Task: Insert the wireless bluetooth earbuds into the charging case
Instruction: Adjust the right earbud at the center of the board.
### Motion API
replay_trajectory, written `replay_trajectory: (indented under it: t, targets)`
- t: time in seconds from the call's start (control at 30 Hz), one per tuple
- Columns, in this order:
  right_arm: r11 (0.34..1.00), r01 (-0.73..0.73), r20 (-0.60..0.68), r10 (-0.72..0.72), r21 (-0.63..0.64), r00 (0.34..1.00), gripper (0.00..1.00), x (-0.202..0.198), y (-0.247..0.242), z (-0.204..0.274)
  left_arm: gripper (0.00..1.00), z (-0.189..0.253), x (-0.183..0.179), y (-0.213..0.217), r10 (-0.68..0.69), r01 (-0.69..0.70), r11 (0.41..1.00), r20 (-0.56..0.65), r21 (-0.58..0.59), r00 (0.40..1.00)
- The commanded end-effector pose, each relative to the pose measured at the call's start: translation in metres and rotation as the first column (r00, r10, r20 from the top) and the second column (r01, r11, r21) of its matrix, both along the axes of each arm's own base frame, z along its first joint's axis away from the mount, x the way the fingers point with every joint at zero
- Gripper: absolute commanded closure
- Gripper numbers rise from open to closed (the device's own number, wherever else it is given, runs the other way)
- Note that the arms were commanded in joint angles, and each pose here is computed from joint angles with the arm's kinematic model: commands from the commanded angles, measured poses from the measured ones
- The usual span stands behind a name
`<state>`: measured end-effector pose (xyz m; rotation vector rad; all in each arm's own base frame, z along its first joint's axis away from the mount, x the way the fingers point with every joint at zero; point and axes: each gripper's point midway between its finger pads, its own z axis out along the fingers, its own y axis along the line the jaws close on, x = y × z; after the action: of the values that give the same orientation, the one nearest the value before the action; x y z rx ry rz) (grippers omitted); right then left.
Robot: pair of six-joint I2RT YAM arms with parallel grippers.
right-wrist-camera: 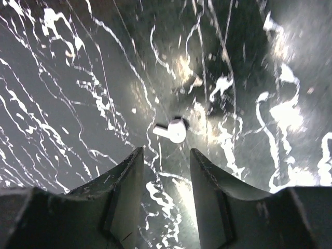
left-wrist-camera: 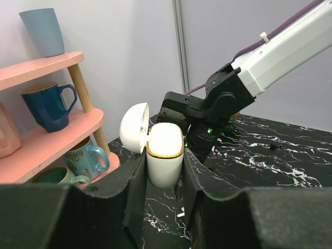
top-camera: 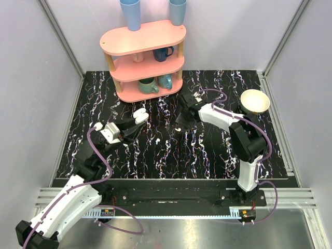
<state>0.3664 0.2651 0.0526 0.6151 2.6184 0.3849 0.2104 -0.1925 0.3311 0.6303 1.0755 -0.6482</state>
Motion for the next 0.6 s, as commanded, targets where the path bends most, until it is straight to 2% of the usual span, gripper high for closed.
replay_trajectory:
  t: [0.0, 0.07, 0.17, 0.3, 0.37, 0.57]
  targets:
    - [0.987, 0.144, -0.042, -0.141, 0.068, 0.989, 0.51, -0.003, 0.019, 0.020, 1.00, 0.012, -0.001, 0.003, 0.012, -0.011, 0.999, 0.039, -0.034, 0.999]
    - [0.973, 0.230, -0.056, -0.229, -0.004, 0.972, 0.51, -0.007, 0.010, 0.015, 1.00, 0.013, -0.001, 0.004, 0.019, -0.017, 0.999, 0.042, -0.036, 0.999]
    - [0.960, 0.280, -0.073, -0.281, -0.022, 0.957, 0.51, -0.003, 0.008, 0.013, 1.00, 0.013, -0.002, 0.005, 0.022, -0.021, 0.999, 0.045, -0.034, 0.999]
    - [0.961, 0.275, -0.137, -0.274, -0.016, 0.952, 0.51, -0.006, 0.018, 0.001, 1.00, 0.012, -0.001, 0.006, 0.030, -0.029, 0.999, 0.045, -0.034, 0.999]
    - [0.957, 0.284, -0.170, -0.290, -0.059, 0.942, 0.51, -0.013, 0.013, -0.008, 1.00, 0.013, -0.002, 0.007, 0.030, -0.028, 0.999, 0.047, -0.034, 0.998]
    - [0.947, 0.311, -0.181, -0.321, -0.080, 0.930, 0.52, -0.015, 0.009, -0.016, 1.00, 0.013, -0.001, 0.008, 0.038, -0.036, 0.999, 0.050, -0.031, 0.998]
